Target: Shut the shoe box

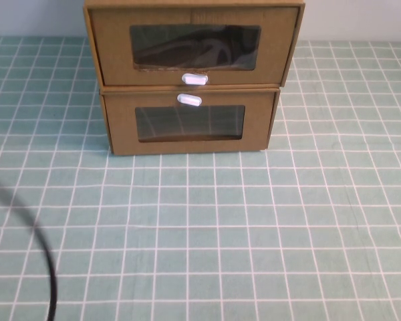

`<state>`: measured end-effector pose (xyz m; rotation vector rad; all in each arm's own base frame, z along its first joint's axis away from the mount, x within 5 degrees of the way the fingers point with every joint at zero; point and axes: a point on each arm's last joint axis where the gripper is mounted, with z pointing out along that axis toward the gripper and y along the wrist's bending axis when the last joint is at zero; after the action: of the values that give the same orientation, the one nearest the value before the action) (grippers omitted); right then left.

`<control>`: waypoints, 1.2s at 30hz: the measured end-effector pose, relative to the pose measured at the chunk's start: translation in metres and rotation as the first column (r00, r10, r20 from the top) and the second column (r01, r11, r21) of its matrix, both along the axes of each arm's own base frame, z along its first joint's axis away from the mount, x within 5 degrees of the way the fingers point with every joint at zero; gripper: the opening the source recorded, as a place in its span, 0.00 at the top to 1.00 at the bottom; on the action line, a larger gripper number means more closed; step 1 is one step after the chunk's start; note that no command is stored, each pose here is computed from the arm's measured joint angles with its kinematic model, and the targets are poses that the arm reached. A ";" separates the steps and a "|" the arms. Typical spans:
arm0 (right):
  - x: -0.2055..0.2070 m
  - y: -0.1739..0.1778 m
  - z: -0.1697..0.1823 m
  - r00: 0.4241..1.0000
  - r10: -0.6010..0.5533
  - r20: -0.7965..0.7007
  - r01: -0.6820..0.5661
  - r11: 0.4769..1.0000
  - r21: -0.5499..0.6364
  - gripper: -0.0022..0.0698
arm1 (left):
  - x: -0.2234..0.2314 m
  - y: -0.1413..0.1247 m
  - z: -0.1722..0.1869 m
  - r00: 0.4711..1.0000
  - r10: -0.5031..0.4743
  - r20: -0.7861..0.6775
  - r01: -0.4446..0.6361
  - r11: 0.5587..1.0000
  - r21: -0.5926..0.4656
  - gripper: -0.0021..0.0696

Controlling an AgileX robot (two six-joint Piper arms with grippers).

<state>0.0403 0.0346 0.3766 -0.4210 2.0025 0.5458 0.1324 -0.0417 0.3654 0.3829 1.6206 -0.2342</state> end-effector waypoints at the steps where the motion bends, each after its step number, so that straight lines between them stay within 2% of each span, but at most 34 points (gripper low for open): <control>1: -0.010 -0.006 -0.007 1.000 -0.005 0.028 0.005 1.000 0.025 0.99 | -0.007 0.002 -0.010 1.000 0.007 -0.001 -0.007 1.000 0.003 0.98; 6: -0.035 -0.020 -0.046 0.994 -0.024 0.110 0.014 0.996 0.093 0.99 | -0.052 0.011 -0.045 0.996 0.037 0.086 -0.034 0.999 -0.038 0.98; 12: -0.023 -0.016 -0.087 0.977 -0.065 0.204 0.030 0.985 0.170 0.99 | -0.084 0.017 -0.092 0.987 0.048 0.152 -0.033 0.994 -0.100 0.98; 20: 0.008 -0.006 -0.147 0.931 -0.160 0.327 0.065 0.957 0.283 0.99 | -0.079 0.022 -0.162 0.992 0.115 0.061 -0.108 0.989 -0.102 0.98; 27: 0.013 -0.005 -0.178 0.940 -0.166 0.298 0.085 0.960 0.266 0.99 | -0.078 0.024 -0.167 0.990 0.131 0.061 -0.125 0.988 -0.087 0.98; 36: 0.009 -0.003 -0.198 0.985 -0.111 0.130 0.092 0.985 0.145 0.99 | -0.078 0.024 -0.167 0.989 0.131 0.062 -0.125 0.988 -0.090 0.98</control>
<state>0.0491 0.0314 0.1783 -0.2618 1.8302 0.5726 0.0541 -0.0182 0.1986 0.2178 1.5567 -0.1905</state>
